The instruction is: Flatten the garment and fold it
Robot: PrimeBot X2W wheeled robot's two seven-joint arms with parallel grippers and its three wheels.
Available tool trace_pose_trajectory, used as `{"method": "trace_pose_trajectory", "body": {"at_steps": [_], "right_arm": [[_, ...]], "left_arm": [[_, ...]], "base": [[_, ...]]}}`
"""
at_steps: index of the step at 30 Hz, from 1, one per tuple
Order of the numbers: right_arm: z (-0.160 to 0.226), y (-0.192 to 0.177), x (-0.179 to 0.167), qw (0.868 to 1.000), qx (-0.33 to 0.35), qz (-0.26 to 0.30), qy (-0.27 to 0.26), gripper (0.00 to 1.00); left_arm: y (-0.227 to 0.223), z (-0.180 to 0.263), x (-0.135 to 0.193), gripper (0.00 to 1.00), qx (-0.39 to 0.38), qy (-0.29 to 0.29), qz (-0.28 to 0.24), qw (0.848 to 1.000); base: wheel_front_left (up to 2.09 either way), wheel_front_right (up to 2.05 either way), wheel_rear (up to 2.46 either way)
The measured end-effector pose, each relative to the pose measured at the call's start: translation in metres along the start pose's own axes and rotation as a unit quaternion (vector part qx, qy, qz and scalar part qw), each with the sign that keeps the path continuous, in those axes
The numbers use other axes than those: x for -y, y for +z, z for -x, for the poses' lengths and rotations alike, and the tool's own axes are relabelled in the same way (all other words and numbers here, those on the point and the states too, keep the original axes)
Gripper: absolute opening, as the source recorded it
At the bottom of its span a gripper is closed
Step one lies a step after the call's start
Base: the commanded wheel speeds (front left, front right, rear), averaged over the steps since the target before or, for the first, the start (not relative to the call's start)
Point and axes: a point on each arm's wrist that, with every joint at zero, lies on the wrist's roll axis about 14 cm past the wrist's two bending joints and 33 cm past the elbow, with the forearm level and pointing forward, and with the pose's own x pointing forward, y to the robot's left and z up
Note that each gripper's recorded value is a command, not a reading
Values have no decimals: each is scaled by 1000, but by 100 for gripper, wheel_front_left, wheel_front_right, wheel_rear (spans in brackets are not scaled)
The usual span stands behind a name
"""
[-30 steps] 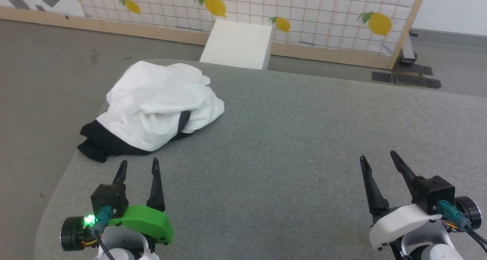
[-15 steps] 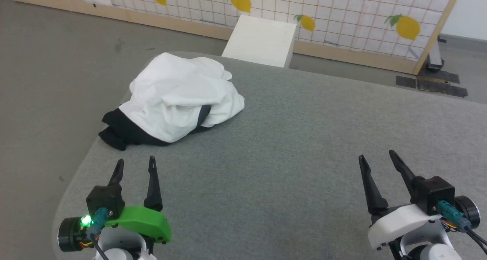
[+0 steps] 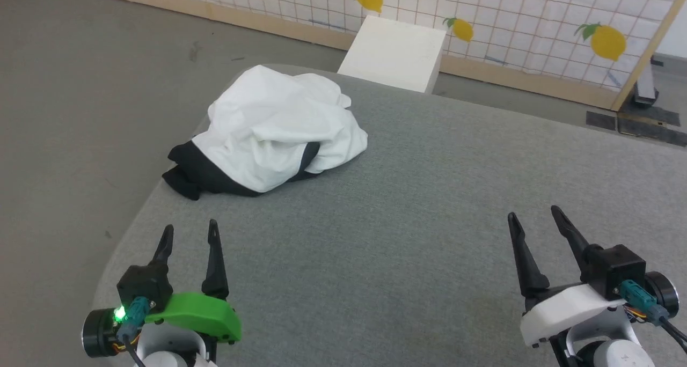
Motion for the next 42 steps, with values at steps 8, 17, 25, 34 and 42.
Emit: {"method": "trace_pose_trajectory", "body": {"at_steps": [8, 17, 25, 34, 42], "right_arm": [[-7, -2, -9, 1000, 0, -5, 14, 100], [-15, -2, -20, 999, 4, -11, 32, 100], [-24, -1, -26, 999, 9, -18, 43, 100], [-32, -6, -25, 999, 10, -29, 44, 100], [-50, -14, -16, 998, 12, -38, 40, 100]], "left_arm": [[-2, 6, -13, 100, 1, 21, 1, 1000], [-3, 13, -27, 100, 3, 43, 2, 999], [-7, 16, -35, 100, -1, 56, 4, 998], [-4, -7, -30, 100, 4, 45, 21, 999], [8, -87, -13, 100, -31, -2, 26, 999]], "base": [[0, 0, 0], [0, 0, 0], [0, 0, 0], [0, 0, 0], [0, 0, 0]]}}
